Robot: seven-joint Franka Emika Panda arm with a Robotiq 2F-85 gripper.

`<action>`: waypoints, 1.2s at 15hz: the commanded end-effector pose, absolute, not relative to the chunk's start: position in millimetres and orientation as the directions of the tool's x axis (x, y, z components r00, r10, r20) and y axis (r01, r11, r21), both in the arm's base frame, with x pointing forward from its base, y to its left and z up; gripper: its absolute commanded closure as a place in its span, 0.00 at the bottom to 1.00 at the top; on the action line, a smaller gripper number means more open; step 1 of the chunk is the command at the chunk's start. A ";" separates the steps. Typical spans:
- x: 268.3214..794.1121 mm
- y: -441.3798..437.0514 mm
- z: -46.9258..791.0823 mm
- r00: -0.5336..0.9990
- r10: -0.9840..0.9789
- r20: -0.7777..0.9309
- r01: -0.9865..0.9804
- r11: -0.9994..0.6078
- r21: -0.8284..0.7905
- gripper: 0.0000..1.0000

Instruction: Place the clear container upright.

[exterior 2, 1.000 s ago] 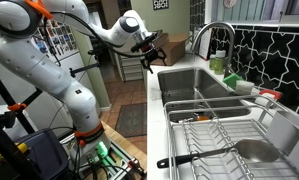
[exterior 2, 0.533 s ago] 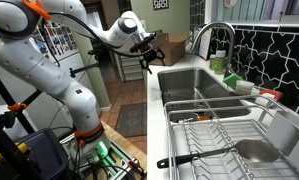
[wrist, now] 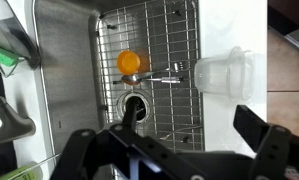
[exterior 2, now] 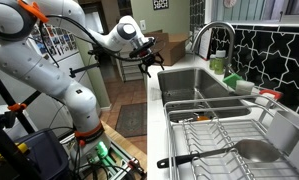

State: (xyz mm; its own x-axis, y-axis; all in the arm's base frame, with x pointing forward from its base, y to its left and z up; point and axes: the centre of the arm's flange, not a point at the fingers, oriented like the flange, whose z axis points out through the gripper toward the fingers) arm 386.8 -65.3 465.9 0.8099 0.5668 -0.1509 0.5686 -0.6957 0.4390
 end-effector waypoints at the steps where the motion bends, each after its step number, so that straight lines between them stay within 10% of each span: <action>1: 369.2 -68.7 442.2 0.793 0.595 -0.128 0.589 -0.696 0.411 0.00; 18: 364.5 -75.7 390.1 0.745 0.649 -0.156 0.659 -0.677 0.329 0.00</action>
State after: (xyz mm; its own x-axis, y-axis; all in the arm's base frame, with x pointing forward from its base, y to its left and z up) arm 363.6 -73.3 401.0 0.7684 0.6149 -0.1771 0.6340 -0.6938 0.3416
